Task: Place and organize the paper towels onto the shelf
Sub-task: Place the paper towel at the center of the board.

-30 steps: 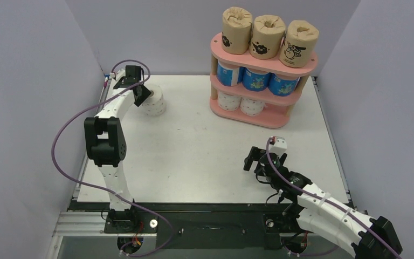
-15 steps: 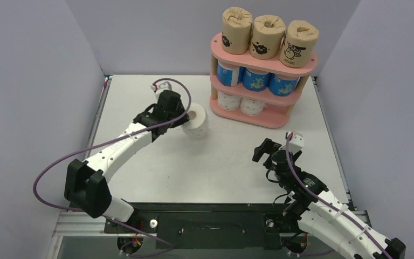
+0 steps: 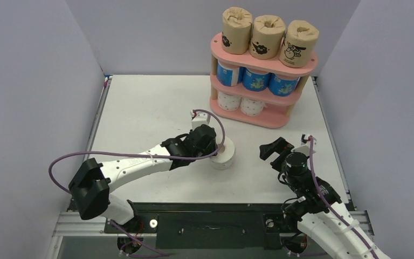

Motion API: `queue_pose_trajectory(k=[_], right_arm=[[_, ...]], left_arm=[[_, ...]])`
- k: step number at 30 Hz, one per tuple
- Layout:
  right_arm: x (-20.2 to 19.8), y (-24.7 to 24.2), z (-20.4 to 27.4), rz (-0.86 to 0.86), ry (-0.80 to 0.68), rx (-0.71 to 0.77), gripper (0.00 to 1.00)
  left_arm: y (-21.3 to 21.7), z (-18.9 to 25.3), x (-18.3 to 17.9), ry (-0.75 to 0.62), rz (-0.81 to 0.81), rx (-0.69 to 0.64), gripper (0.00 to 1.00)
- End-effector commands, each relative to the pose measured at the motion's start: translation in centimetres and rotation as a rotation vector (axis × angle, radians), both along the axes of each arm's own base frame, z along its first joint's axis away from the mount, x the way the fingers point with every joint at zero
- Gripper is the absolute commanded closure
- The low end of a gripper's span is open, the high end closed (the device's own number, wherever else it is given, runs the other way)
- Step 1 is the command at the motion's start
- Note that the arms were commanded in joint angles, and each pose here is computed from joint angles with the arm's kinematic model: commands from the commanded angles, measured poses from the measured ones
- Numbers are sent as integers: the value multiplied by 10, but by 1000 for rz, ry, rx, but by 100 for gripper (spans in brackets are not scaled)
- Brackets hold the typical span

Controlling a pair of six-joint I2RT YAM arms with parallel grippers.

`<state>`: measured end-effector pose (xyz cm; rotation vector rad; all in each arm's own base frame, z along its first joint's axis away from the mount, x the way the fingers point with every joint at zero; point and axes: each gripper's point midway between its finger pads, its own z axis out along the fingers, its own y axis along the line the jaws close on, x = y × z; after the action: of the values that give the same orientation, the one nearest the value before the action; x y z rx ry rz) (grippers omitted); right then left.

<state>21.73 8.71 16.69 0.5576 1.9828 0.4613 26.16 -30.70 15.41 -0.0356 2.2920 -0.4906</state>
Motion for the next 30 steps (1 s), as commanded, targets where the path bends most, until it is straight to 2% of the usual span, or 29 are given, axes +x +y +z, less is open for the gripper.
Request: queue_pose_trajectory(k=[1, 10, 23, 30], right_arm=[[-4, 1, -2, 0, 7, 49, 0], [-3, 0, -10, -11, -24, 68, 0], [-5, 0, -26, 28, 8, 0, 1], [-6, 10, -22, 102, 11, -24, 1]], left_arm=[[-29, 12, 7, -89, -11, -80, 63], [-55, -4, -6, -77, -88, -43, 62], [-59, -20, -10, -53, -103, -11, 54], [-63, -19, -13, -42, -116, -6, 46]])
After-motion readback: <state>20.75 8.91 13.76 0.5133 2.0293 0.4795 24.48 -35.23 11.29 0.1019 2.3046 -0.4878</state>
